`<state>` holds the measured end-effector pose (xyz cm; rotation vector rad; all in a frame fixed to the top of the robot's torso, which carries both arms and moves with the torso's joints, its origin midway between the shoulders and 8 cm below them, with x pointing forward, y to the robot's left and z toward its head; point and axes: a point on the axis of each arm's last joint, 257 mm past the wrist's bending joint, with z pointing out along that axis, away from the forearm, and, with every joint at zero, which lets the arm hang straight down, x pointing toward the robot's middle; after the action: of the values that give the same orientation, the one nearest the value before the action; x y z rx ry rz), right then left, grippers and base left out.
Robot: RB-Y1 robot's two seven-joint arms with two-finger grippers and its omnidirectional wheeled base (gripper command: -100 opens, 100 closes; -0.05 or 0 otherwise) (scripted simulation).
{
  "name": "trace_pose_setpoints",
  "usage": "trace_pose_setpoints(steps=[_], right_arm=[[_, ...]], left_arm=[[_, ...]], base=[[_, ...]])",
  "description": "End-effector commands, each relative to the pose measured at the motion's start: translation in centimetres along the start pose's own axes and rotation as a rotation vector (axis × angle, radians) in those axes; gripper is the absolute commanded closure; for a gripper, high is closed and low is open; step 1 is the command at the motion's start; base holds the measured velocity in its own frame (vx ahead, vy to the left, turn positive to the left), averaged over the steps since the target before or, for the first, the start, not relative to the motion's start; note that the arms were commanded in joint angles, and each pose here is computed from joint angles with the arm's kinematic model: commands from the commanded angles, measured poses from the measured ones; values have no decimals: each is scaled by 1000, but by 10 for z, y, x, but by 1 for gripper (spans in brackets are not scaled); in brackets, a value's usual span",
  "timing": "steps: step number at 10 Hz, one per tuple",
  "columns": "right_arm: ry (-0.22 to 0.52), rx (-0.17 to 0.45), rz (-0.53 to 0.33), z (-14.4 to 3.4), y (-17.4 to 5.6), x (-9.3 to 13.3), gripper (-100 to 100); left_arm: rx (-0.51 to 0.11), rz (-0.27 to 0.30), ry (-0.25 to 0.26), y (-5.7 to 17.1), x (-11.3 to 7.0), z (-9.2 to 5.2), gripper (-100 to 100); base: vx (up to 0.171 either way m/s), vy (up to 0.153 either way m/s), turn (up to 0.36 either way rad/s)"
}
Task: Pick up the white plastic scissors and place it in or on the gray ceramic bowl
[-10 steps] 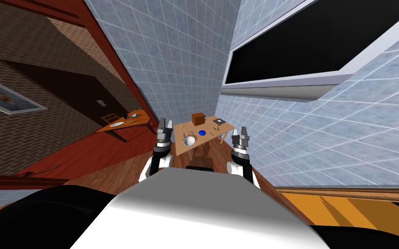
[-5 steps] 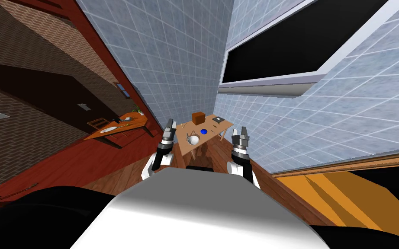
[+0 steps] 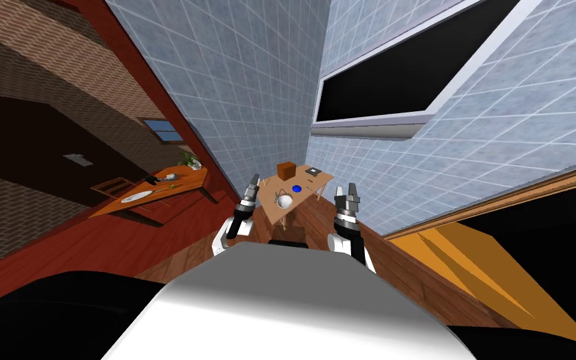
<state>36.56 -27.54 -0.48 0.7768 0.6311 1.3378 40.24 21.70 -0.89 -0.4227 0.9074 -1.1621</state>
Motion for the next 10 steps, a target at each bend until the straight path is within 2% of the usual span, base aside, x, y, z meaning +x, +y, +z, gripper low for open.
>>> trace_pose_setpoints(steps=[1,4,5,7,8,10], right_arm=[[0,0,0,0,0,0,0],[0,0,0,0,0,0,0],[0,0,0,0,0,0,0],[0,0,0,0,0,0,0],[0,0,0,0,0,0,0],[0,0,0,0,0,0,0]], left_arm=[[-49,30,29,22,14,5,-100],[-144,99,93,65,41,10,-100],[-159,98,99,72,43,7,-100],[-213,156,146,98,60,9,-100],[-230,155,153,106,62,5,-100],[-282,224,207,133,78,5,-100]], base=[[-113,302,-321],[-114,333,-331],[-61,206,-115],[-68,156,-288],[-72,153,-126],[-65,192,-271]])
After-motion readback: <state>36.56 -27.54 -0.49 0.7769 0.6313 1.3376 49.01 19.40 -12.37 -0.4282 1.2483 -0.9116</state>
